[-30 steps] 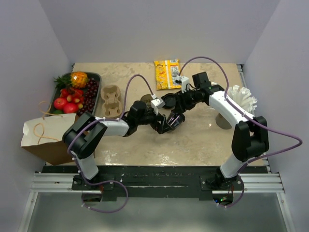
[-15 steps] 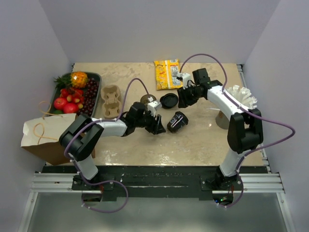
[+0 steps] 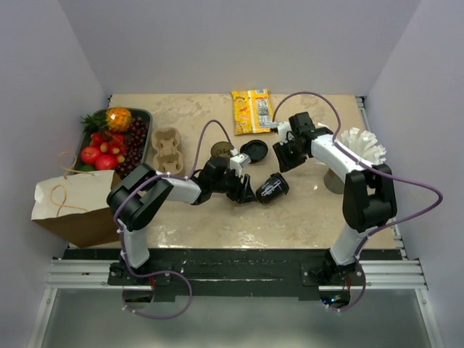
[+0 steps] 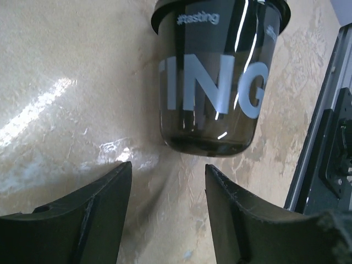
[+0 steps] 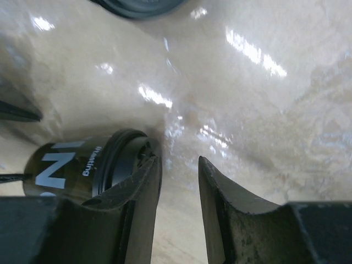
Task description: Pack the takeout coffee
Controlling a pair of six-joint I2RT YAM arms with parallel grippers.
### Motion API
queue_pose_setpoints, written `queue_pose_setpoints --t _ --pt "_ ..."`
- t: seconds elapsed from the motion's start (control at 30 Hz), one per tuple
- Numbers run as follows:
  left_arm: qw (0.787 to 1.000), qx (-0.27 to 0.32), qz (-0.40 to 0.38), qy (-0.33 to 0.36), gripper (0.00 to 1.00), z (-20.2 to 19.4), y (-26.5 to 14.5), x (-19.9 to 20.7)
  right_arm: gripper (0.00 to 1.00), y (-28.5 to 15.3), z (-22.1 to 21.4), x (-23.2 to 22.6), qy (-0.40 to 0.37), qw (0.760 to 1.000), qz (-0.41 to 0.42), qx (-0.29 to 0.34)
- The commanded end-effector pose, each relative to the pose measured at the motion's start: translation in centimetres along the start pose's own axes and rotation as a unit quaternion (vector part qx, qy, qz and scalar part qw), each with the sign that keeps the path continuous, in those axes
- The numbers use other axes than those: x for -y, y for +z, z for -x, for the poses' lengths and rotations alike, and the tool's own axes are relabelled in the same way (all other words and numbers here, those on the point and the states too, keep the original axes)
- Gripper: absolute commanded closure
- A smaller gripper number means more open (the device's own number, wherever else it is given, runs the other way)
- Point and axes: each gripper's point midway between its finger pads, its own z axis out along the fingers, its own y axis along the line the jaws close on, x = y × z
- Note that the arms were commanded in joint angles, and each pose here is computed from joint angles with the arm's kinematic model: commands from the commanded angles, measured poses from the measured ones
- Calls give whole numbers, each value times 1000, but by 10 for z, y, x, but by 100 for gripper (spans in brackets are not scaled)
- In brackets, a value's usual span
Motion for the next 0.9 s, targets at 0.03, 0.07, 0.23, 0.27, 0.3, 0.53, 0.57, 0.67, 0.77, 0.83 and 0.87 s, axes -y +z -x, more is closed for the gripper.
queue_pose_setpoints --t 0.03,0.07,0.23,0.27,0.3,0.53,0.57,0.67,0.77,0.83,0.87 --pt "999 44 -28 14 39 32 16 17 62 -19 -29 6 -5 999 -32 -30" --pt "999 44 -27 14 39 33 18 16 62 -22 -31 5 -6 999 -31 -29" --pt "998 48 -28 13 38 37 26 16 63 -29 -44 -23 -2 998 40 -44" --pt "998 49 -27 13 38 38 28 16 64 -32 -43 -28 0 998 52 -40" --pt "998 50 -25 13 38 39 30 15 64 -35 -43 -31 2 998 58 -39" --pt "999 47 -18 9 37 40 40 9 64 -43 -40 -49 10 994 99 -34" --pt "999 46 -18 8 37 40 41 8 64 -43 -40 -54 8 994 105 -35" --pt "999 47 -15 7 36 41 45 5 64 -42 -40 -62 3 993 112 -37" --pt "999 49 -17 7 36 43 48 5 63 -42 -31 -67 2 992 120 -28" --pt "998 52 -21 6 36 45 49 7 63 -43 -24 -68 4 992 123 -21" --pt "998 51 -22 5 36 44 49 6 63 -45 -16 -70 -1 992 125 -13"
